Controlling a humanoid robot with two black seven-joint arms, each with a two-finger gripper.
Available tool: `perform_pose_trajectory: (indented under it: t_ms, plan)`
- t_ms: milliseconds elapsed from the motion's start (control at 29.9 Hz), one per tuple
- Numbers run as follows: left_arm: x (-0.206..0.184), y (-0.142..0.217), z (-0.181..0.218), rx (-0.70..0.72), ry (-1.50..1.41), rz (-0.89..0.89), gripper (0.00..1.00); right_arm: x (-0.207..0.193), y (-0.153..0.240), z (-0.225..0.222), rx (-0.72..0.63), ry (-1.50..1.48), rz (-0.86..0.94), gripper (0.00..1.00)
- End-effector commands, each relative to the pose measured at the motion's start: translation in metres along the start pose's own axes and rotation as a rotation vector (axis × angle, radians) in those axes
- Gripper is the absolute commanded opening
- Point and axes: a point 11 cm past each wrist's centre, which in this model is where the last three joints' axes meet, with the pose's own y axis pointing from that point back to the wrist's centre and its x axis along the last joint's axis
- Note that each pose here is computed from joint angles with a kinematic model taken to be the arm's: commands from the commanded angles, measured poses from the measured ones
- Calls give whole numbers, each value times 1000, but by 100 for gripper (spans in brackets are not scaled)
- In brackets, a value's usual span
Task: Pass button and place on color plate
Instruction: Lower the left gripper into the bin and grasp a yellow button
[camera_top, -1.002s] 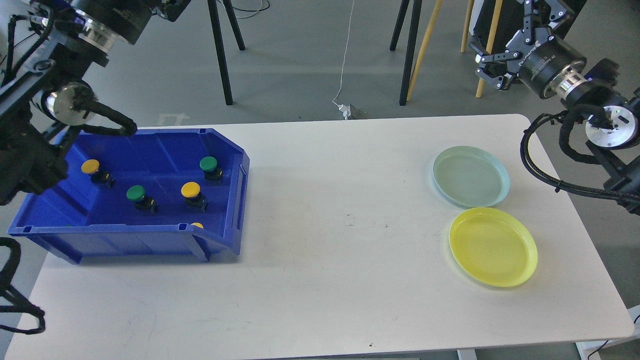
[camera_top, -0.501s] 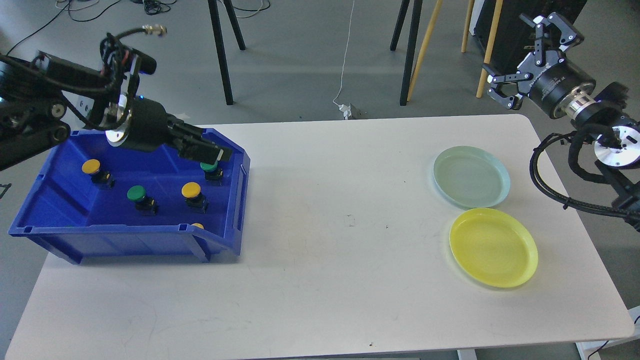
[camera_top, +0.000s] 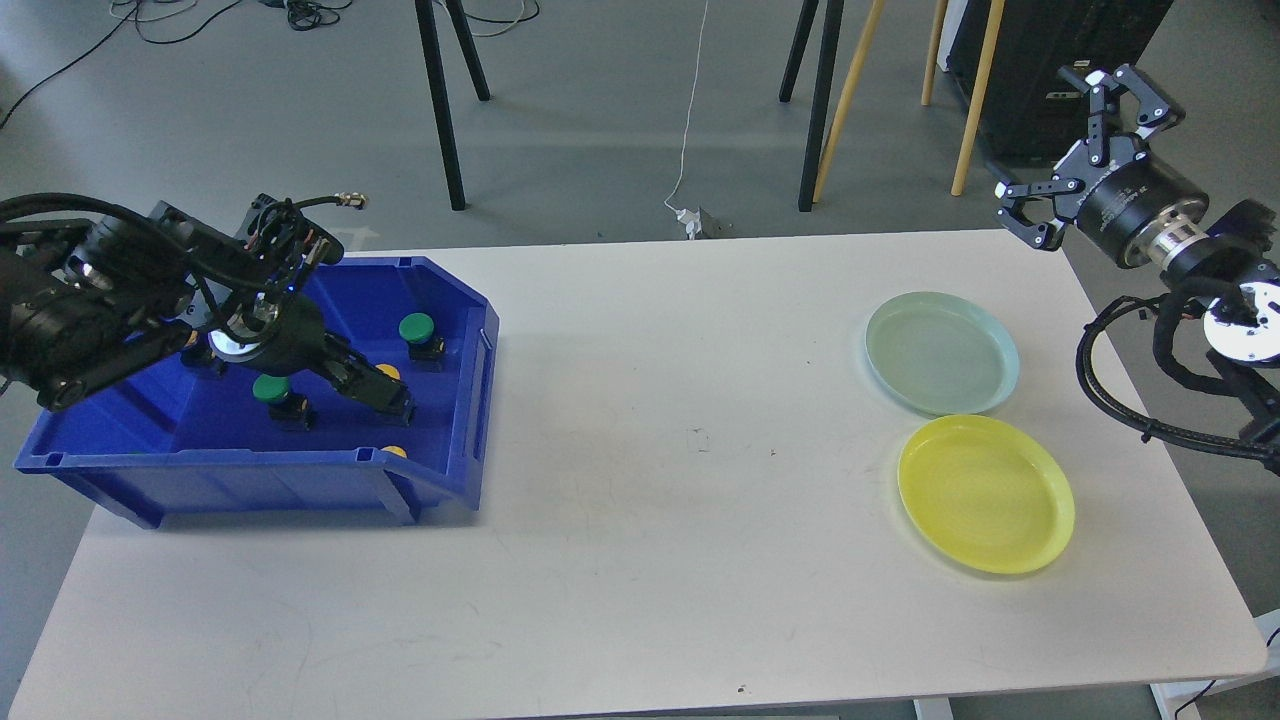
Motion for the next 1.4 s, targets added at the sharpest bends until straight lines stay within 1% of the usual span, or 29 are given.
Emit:
perform_pose_trajectory:
  t_ms: [0,134,267,468,668,735,802,1002,1103,1236,1303,1337,1370]
  plan:
    - [-5,-8,0,2,8,-7,98,0,0,0,-1,0,-1,100]
    - [3,-12,-7,33,22,18,98,-1,0,0,-1,0,-4,100]
    - [6,-15,-6,35,22,25,98,-1,0,1,-2,-1,-3,100]
    - [-4,-33,7,2,15,8,98,3,3,7,-13,-6,6,100]
    - [-4,-36,6,11,20,14,98,5,5,11,-19,-9,12,100]
    - [-2,-40,10,5,13,22,95,6,6,12,-21,-10,13,100]
    - [-5,-43,5,20,17,31,94,6,7,13,-23,-11,15,100]
    - [-4,-49,3,42,20,38,80,7,7,13,-22,-12,16,100]
    - [-7,-51,3,44,14,37,67,8,8,16,-27,-14,19,100]
    - [-5,-49,-2,59,-3,57,65,9,9,17,-28,-14,20,100]
    - [-6,-49,-2,60,-2,58,60,10,10,18,-31,-16,23,100]
    - [-7,-50,-2,60,-3,56,54,10,10,19,-32,-16,24,100]
    - [-8,-50,-2,60,-4,55,46,10,10,19,-32,-16,24,100]
